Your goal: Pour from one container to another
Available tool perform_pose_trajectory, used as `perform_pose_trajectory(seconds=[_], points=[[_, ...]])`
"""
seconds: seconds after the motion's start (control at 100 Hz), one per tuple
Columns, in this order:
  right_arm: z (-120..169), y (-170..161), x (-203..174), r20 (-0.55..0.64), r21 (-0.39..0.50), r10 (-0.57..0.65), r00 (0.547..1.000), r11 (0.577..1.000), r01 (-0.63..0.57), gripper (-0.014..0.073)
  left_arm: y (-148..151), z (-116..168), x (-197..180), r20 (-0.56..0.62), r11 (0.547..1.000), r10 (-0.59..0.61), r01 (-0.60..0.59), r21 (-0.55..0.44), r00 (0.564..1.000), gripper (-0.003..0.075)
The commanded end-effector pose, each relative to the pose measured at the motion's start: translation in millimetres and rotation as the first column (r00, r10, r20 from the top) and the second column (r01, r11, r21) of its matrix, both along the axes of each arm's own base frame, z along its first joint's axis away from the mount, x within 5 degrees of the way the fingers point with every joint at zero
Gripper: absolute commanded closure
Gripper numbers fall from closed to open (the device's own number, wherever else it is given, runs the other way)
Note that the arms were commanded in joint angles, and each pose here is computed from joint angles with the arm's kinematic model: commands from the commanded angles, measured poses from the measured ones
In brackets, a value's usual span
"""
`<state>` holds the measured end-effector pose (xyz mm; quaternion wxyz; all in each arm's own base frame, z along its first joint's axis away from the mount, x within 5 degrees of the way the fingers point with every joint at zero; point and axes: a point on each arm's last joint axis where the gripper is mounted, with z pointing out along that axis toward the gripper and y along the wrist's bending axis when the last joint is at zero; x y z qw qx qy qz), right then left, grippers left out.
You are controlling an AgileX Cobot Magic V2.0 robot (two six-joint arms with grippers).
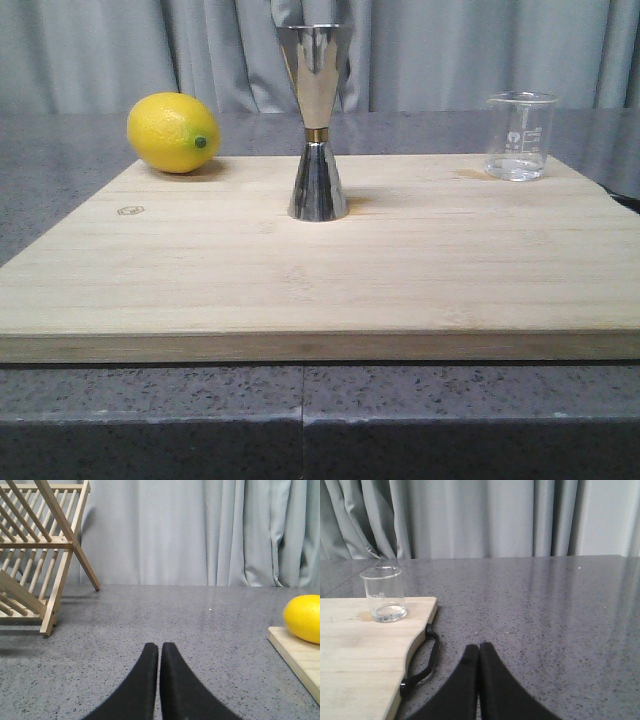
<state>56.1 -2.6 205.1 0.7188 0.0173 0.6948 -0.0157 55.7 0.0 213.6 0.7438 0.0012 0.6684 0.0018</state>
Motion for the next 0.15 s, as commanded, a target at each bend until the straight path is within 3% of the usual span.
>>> perform_pose_trajectory(seconds=[0.0, 0.14], points=[[6.3, -0.1, -1.9, 0.102, -0.009, -0.005, 0.995, 1.0, 0.006, 0.0652, 0.4, -1.7, -1.3, 0.068, 1.0, 0.005, -0.005, -0.005, 0.998, 0.0739], [6.3, -0.1, -1.9, 0.102, -0.009, -0.005, 0.995, 1.0, 0.006, 0.0652, 0.4, -1.7, -1.3, 0.068, 1.0, 0.005, -0.005, -0.005, 0.998, 0.0739]])
